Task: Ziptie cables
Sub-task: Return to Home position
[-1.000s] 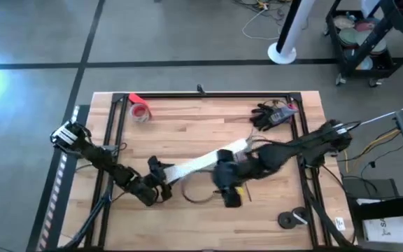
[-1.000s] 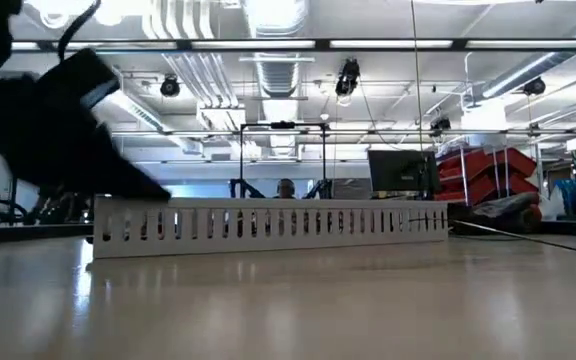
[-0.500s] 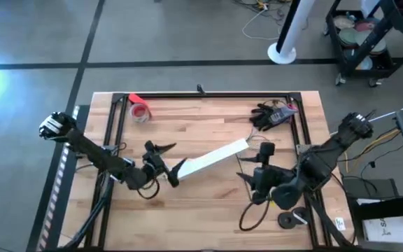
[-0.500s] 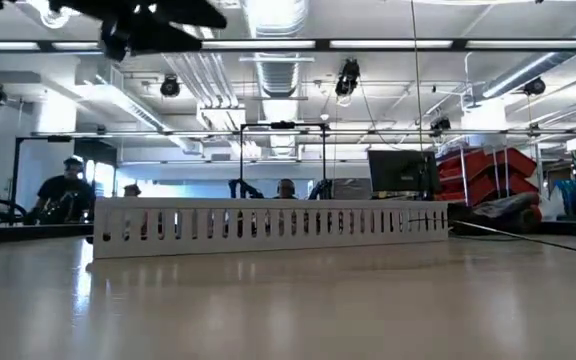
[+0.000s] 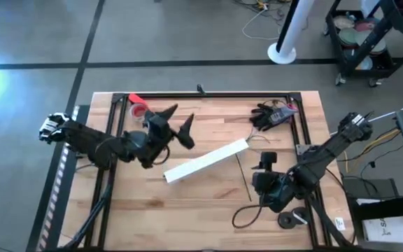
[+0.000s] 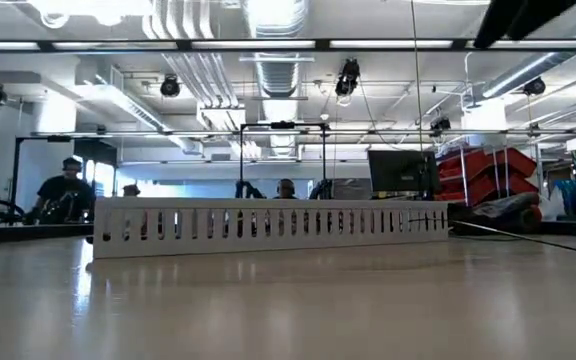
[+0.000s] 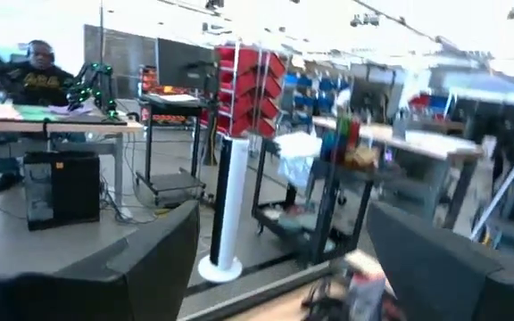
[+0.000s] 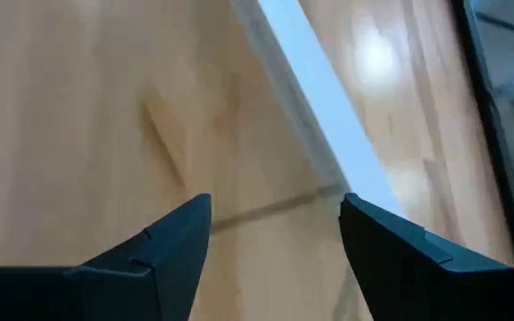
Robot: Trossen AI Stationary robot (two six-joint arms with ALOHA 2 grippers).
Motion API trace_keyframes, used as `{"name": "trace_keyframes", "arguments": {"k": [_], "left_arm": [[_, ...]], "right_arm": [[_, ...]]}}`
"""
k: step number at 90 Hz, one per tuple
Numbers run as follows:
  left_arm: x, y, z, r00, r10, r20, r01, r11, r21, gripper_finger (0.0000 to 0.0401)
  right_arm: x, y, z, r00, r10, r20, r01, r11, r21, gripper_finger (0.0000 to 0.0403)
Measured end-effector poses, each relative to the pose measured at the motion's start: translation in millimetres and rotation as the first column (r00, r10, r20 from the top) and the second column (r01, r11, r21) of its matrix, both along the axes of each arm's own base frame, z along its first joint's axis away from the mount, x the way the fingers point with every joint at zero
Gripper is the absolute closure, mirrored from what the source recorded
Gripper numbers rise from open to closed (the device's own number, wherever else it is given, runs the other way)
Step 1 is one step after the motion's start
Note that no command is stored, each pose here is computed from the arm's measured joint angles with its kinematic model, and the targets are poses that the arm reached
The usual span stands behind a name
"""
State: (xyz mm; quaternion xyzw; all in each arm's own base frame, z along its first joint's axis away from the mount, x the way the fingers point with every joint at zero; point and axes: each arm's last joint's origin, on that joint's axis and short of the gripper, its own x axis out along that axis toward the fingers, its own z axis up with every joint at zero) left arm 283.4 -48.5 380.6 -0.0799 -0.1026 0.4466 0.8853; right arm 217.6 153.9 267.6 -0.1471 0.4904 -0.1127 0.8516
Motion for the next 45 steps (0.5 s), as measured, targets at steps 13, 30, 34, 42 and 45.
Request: {"name": "trace_keyframes", "arguments": {"k": [13,30,34,42,45], "left_arm": [[-2.0,2.4,30.6,0.996,0.008,0.087,-0.006,1.0,-0.022,0.0092],[-9.6,-0.2,61.8,0.999,0.017,-0.046,-0.014,0.998,0.062,0.0092],[-11.3,-2.2,61.4,0.995,0.035,-0.094,-0.029,0.998,0.062,0.0092],[-11.4,-2.8,55.1,0.988,0.073,-0.138,-0.067,0.997,0.043,0.0092],[-10.9,-2.7,51.2,0.986,0.079,-0.145,-0.074,0.997,0.037,0.0092]], "right_arm": [[-8.2,-3.9,1.5,0.999,-0.011,0.04,0.011,1.0,-0.019,0.0161],[-26.9,-4.3,-0.8,0.985,0.061,0.16,-0.05,0.996,-0.073,0.0154],[-32.4,-4.5,-2.4,0.976,0.088,0.197,-0.078,0.995,-0.055,0.0153],[-44.7,-7.5,-5.8,0.949,0.134,0.285,-0.143,0.99,0.012,0.0151],[-49.4,-9.4,-7.1,0.936,0.148,0.32,-0.171,0.984,0.044,0.015]]}}
